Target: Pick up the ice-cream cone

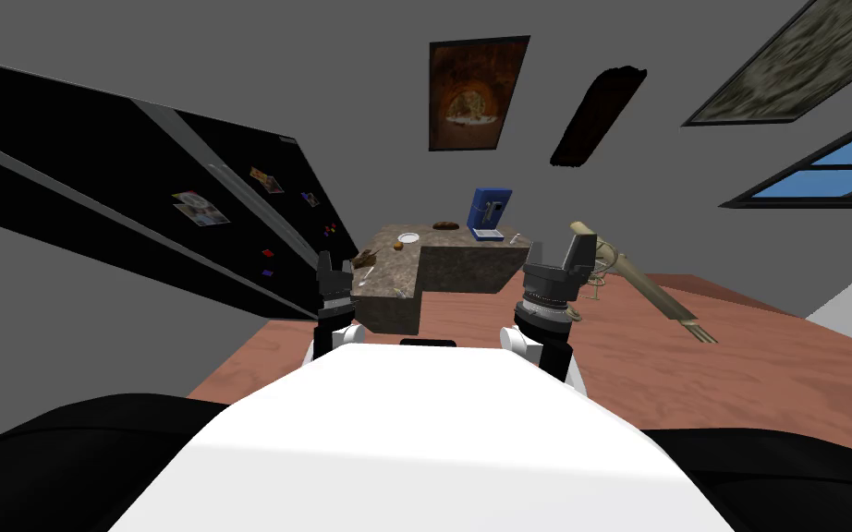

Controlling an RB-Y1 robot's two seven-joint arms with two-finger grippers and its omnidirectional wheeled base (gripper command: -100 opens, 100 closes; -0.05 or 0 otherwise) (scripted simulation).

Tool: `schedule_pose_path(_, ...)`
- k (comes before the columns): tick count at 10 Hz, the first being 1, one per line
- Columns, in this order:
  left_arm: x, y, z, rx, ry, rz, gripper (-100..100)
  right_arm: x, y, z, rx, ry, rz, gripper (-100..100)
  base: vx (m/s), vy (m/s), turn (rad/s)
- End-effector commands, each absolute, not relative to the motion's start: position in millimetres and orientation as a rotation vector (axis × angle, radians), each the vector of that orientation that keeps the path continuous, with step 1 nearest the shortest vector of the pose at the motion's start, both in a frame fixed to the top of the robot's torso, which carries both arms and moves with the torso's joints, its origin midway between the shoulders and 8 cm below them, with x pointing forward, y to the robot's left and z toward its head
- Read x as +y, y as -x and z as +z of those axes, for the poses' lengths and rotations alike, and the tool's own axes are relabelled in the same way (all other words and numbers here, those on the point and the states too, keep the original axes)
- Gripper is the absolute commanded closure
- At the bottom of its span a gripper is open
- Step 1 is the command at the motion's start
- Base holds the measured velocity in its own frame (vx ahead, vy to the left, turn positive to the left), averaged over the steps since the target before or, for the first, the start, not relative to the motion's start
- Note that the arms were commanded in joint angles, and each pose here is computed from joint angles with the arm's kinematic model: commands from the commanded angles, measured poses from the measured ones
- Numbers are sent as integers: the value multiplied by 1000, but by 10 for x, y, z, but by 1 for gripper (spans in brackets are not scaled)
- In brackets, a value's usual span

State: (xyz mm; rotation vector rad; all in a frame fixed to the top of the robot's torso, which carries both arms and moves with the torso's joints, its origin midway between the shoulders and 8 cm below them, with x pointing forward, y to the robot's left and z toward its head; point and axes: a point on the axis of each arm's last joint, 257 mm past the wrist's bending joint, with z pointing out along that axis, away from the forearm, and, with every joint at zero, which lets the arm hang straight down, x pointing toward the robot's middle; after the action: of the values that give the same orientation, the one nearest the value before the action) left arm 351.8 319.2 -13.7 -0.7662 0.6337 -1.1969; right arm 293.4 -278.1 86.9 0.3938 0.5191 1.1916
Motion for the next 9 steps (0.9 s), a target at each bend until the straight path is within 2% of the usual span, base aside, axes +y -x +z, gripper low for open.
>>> schedule_pose_path(1, 3177, -3537, -153, 672, 759, -1197, -100, -2781, -2934, 869, 519, -394, 1192, 0, -22, -9, -15)
schedule_pose_path(9, 3158, -3657, -405, 864, 838, -1188, -100, -2780, -2934, 869, 519, -394, 1192, 0, -55, -24, -22)
